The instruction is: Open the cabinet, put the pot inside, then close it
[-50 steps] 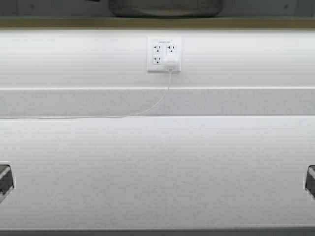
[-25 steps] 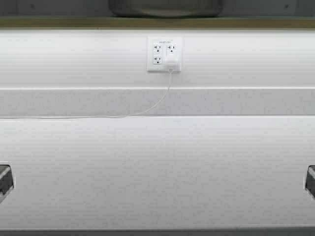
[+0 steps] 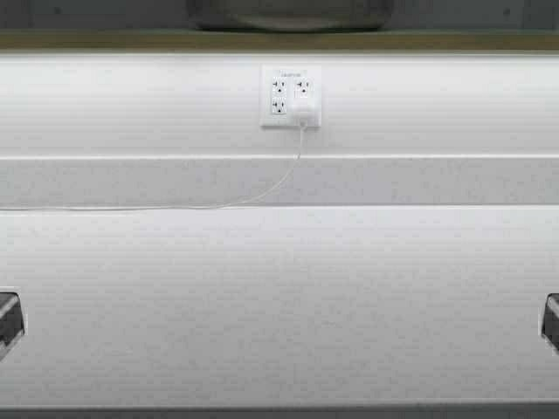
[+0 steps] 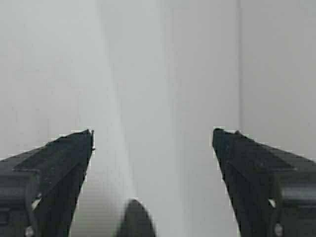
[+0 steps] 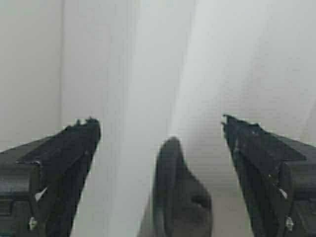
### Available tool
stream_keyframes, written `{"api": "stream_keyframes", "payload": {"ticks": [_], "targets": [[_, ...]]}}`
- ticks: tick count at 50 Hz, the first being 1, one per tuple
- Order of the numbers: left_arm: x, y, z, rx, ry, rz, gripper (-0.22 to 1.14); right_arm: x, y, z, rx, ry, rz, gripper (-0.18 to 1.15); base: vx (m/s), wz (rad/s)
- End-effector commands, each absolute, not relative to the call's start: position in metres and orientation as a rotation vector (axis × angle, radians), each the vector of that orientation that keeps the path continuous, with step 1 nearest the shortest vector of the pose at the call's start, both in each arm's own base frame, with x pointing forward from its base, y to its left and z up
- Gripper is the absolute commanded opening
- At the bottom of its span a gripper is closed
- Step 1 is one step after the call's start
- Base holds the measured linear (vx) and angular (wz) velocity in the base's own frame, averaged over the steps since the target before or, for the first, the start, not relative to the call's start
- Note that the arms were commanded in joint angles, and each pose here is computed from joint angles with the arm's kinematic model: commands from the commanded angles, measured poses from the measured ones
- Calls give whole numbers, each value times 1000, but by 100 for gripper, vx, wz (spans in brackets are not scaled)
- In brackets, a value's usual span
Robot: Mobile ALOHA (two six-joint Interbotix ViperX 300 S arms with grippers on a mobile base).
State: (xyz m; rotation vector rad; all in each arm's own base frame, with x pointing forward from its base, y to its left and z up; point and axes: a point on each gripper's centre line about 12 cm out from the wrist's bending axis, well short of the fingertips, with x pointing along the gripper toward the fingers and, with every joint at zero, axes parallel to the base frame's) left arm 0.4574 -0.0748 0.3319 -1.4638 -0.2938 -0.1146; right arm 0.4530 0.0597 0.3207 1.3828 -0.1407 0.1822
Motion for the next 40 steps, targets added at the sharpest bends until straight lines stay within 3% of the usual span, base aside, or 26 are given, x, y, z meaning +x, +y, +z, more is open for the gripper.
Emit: {"api": "stream_keyframes", "payload": {"ticks": [1,6,10,14,18,20,23,29,40], "targets": [[440,-63,350,-1462,-336,-129,102,440,53,342,1335,-185,217,104,0,0],[428,-65,353,-1386,-320,-163,97,429,57,349,1257,-163,251,98,0,0],[418,-72,356,-1237,-286,-214,81,417,60,347,1192,-55,215,79,0,0],[407,-74,355,-1118,-257,-218,48,408,62,344,1089,45,179,44,0,0],[394,-72,348,-1043,-210,-191,7,399,63,346,884,91,175,6,0,0],[389,-72,343,-1005,-177,-176,-8,394,63,348,784,104,172,-6,0,0],[382,-71,332,-936,-120,-152,-11,388,64,347,654,132,164,-5,-1,0],[371,-74,310,-764,11,-121,8,377,70,347,452,185,161,12,-1,0],[343,-104,299,-383,128,-216,4,356,92,318,235,314,208,8,-1,0]]}}
